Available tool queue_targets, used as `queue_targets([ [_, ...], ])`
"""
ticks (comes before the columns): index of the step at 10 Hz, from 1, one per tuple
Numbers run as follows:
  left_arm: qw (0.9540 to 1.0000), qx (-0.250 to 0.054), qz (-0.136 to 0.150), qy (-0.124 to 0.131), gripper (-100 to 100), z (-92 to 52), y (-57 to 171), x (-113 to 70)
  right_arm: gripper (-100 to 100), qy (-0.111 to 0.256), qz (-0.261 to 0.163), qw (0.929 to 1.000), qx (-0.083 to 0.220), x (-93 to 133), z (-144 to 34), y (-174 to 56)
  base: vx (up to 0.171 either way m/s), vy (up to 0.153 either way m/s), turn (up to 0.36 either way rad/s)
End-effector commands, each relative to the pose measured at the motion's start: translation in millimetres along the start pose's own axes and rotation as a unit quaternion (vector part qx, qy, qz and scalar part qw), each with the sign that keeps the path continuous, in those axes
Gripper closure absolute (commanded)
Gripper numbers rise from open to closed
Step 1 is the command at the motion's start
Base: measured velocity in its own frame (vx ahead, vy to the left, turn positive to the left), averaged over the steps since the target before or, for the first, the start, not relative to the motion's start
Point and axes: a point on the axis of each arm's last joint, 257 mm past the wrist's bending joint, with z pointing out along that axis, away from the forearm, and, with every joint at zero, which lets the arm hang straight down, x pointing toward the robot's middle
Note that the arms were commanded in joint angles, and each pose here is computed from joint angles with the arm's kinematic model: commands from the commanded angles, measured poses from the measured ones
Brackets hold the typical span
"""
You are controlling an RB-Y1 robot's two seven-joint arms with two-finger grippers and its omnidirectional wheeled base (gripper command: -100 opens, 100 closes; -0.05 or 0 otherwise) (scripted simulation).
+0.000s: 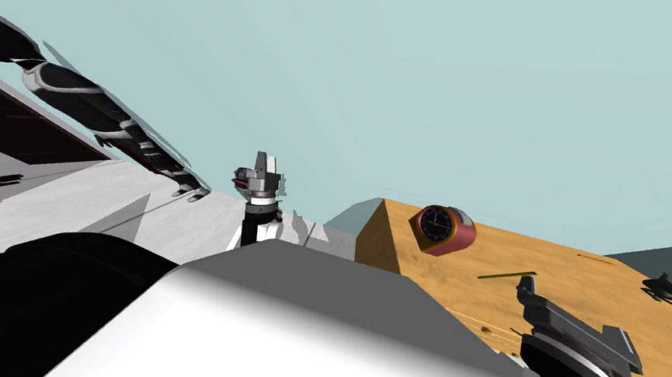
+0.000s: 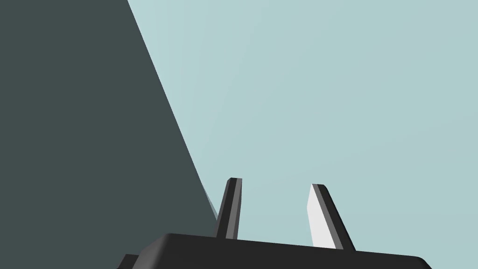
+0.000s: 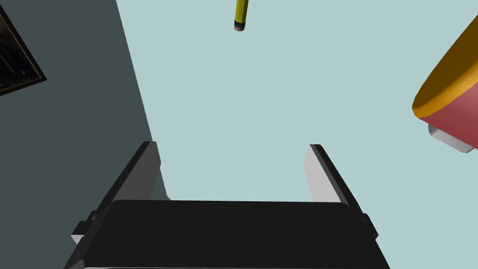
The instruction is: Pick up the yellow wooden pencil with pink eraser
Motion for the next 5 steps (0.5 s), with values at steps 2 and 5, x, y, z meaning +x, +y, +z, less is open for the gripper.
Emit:
queue_targets([
  [2,1.0,0.0,0.0,0.0,0,0.0,0.0,0.0,-100,0.037,-0.003,0.998,0.051,30.7,-18.2,-45.1,0.298,-0.036,-0.042],
  [5,1.0,0.0,0.0,0.0,0,0.0,0.0,0.0,-100,0.074,0.01,0.9922,0.1,63.1,-49.5,-81.4,0.259,-0.028,-0.041],
])
